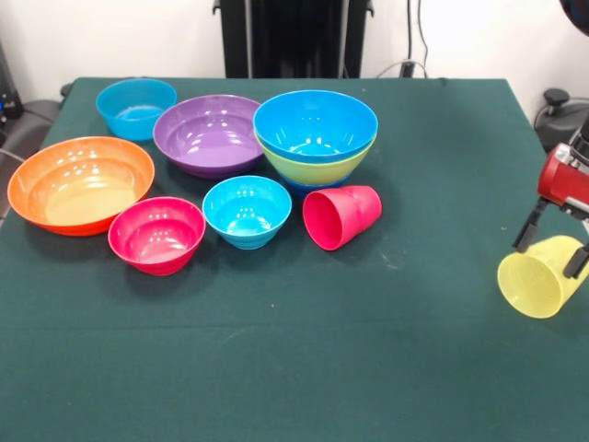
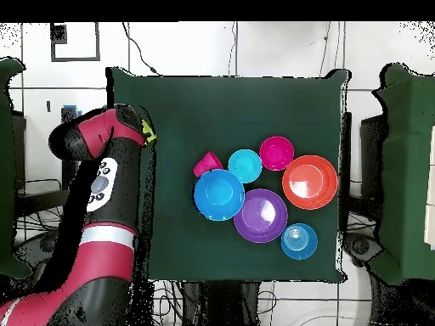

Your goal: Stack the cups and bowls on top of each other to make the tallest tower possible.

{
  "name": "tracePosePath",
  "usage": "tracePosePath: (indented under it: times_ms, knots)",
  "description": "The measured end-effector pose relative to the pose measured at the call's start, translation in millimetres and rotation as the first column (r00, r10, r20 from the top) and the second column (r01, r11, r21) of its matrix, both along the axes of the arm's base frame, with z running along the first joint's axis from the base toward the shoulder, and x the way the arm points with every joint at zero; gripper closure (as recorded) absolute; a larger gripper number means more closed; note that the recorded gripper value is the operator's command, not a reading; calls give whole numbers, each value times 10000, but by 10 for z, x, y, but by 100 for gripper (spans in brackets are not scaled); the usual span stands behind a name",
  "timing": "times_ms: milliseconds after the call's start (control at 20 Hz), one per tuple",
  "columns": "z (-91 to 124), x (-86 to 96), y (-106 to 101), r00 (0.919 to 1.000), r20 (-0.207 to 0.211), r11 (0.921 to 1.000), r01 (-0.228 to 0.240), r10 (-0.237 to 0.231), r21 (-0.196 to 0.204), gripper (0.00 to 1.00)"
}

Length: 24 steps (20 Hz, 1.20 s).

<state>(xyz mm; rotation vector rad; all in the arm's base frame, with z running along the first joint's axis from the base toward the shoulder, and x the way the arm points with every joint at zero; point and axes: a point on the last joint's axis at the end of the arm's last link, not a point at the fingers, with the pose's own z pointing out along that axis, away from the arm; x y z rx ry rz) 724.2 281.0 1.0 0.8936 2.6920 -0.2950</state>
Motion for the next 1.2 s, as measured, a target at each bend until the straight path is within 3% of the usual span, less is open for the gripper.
tracePosePath:
  times_ms: [450,900,1200]
  knots:
    - [18,-44,-62,10000,-59,10000,53,-53,55,0]
    - [-40,-83,-286,9998,146,9999,-149,150,-83,0]
    - [-126,-124,-404,9996,71,9994,-255,257,-224,0]
